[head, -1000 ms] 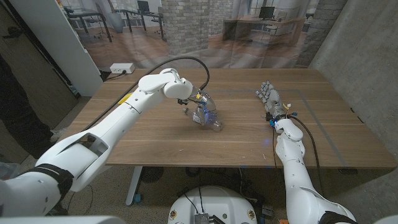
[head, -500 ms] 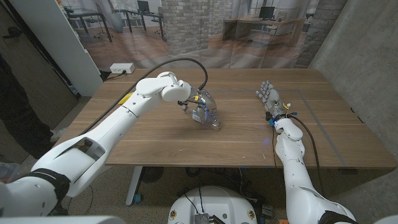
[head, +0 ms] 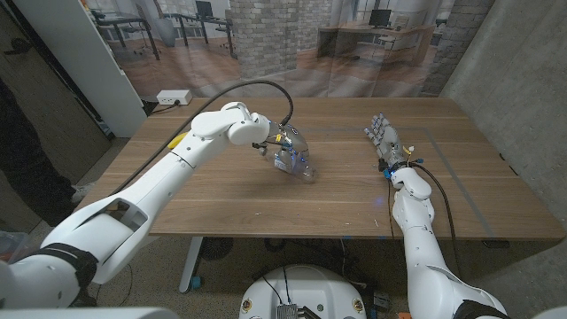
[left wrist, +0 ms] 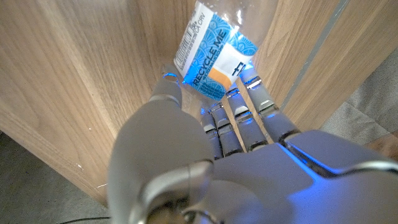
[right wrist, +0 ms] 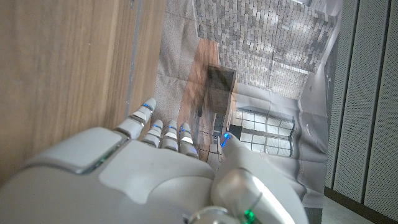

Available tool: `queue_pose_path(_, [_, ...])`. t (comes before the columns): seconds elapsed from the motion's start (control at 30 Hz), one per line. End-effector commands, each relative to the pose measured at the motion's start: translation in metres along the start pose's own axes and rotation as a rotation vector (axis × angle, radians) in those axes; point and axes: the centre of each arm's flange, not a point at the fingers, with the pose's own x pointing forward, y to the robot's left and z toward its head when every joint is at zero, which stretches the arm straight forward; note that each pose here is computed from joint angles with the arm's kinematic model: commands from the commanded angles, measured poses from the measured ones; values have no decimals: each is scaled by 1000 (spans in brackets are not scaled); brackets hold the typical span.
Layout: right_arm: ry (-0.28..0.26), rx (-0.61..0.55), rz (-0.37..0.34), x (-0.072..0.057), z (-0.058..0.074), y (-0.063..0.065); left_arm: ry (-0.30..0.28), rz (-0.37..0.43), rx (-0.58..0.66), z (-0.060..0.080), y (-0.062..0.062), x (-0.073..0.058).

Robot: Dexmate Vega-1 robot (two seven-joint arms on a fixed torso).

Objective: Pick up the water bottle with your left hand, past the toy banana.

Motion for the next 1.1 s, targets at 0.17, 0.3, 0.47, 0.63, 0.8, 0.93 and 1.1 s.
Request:
queue_pose_path(0.17, [-3, -3, 4, 1, 1, 2, 46, 74, -5, -10, 13, -13])
queue_pose_path(0.3, [-3, -4, 4, 1, 1, 2, 51, 81, 1, -11, 15, -14])
queue_pose_path(0.47, [-3, -4, 3, 2, 1, 3, 65, 110, 11, -15, 22, -18])
queue_pose_path(0.63, [-3, -4, 3, 4, 1, 3, 74, 128, 23, -17, 26, -19])
queue_pose_path(0.8, [-2, -3, 2, 5, 0, 2, 79, 144, 27, -21, 30, -20])
queue_pose_path(0.93, [-2, -3, 0, 7, 0, 2, 86, 159, 33, -24, 34, -20])
queue_pose_path(1.1, [-2, -2, -1, 9, 0, 1, 93, 181, 40, -27, 38, -20])
